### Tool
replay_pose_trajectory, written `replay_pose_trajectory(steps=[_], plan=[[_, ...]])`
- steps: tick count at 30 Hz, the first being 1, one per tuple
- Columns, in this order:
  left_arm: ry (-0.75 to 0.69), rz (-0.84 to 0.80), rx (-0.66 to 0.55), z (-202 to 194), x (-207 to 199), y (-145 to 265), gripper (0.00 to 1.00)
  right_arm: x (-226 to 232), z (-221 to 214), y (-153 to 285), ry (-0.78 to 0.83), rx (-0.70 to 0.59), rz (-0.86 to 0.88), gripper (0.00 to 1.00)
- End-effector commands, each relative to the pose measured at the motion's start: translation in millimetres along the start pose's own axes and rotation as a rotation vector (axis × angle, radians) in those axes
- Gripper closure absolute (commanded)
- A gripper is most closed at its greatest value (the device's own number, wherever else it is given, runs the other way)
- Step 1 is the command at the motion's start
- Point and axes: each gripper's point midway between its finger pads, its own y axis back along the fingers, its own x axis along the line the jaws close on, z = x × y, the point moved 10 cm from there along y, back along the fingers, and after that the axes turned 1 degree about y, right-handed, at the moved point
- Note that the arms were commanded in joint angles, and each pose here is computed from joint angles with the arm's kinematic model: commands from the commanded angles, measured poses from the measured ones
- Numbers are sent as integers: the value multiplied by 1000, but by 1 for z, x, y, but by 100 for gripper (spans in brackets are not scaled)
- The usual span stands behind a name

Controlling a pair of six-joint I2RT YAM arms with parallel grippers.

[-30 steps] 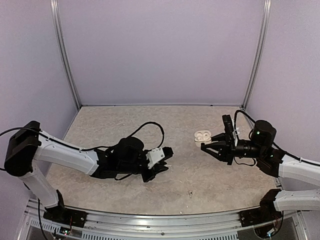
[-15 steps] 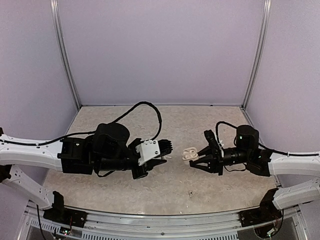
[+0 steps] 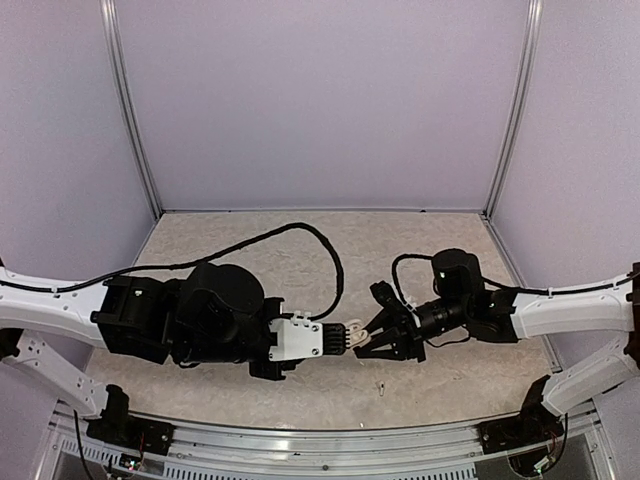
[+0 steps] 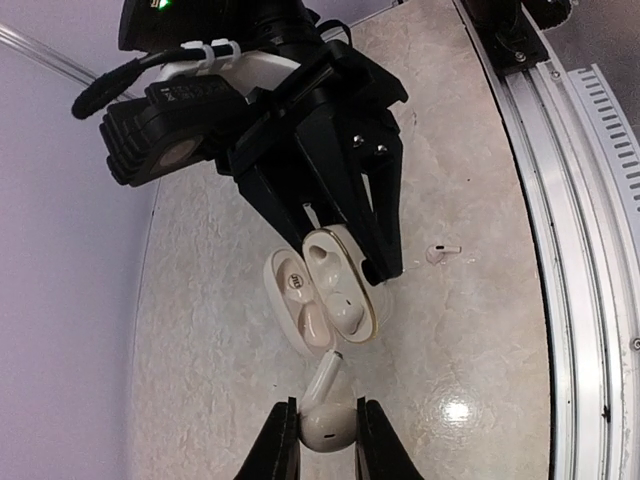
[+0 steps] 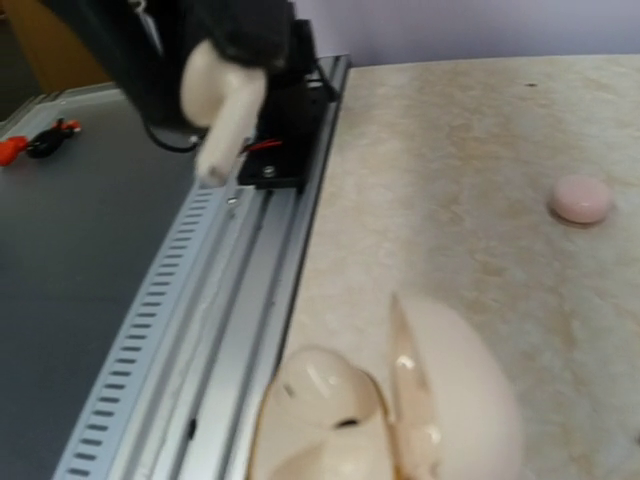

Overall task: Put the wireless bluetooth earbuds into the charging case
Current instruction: Insert the right earbud into the right side groove of the charging case.

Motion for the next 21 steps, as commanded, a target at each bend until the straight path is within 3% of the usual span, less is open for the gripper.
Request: replay_pose_trajectory(steps=[1, 21], plan=[[-90, 20, 50, 5, -3, 2, 82, 5, 4, -15, -9, 21, 112, 100], [-217, 9, 61, 17, -12, -20, 82, 7, 2, -31, -113, 47, 218, 100]])
